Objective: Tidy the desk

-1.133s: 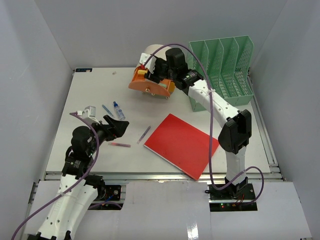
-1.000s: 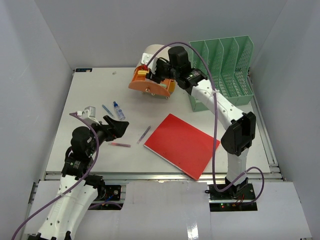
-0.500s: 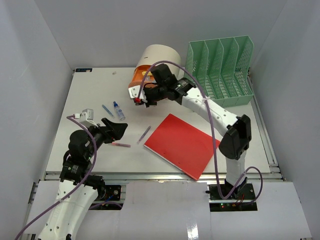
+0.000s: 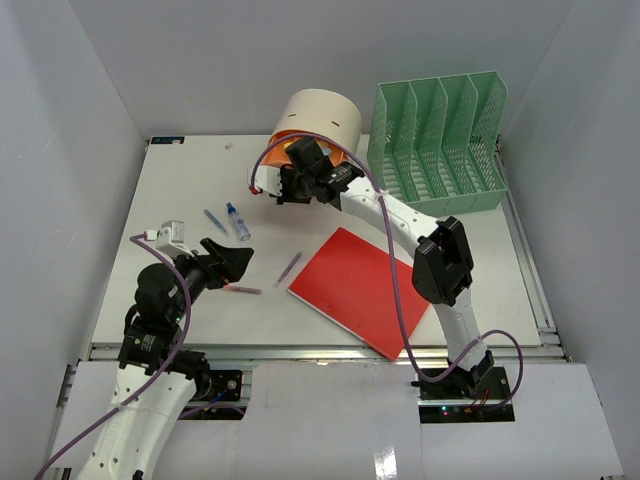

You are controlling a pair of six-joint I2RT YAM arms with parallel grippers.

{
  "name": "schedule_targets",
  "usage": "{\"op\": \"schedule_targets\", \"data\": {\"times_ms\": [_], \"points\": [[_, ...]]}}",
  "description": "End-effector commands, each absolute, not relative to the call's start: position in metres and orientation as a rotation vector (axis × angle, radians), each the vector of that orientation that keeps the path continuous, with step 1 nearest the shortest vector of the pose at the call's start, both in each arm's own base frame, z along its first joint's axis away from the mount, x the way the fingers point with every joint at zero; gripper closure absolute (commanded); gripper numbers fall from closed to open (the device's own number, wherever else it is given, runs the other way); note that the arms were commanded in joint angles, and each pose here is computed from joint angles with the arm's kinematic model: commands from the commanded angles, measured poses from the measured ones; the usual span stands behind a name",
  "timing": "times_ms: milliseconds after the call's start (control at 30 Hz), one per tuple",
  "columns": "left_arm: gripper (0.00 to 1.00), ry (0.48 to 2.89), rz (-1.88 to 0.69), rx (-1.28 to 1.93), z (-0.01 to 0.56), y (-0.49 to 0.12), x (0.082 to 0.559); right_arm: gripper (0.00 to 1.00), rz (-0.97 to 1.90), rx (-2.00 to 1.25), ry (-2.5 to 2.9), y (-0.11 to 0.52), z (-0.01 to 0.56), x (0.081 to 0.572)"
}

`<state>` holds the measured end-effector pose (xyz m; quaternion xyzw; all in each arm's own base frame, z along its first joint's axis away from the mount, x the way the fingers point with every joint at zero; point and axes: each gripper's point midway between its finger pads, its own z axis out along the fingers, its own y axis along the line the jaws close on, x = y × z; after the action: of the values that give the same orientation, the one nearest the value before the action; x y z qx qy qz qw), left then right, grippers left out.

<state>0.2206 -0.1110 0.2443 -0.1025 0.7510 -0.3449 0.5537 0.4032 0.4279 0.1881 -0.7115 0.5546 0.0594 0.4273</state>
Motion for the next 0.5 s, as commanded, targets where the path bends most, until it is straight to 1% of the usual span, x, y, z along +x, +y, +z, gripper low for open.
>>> {"op": "schedule_targets", "data": {"times_ms": [0, 467], "points": [[0.02, 1.773, -0.818, -0.261, 0.246, -0.110, 0.220, 0.92, -0.017, -1.580, 1.360, 0.428, 0.234, 0.445], [0.02, 1.785, -0.834, -0.281, 0.240, -0.111, 0.222, 0.87, -0.147, -1.355, 1.425, 0.398, 0.249, 0.500]]}}
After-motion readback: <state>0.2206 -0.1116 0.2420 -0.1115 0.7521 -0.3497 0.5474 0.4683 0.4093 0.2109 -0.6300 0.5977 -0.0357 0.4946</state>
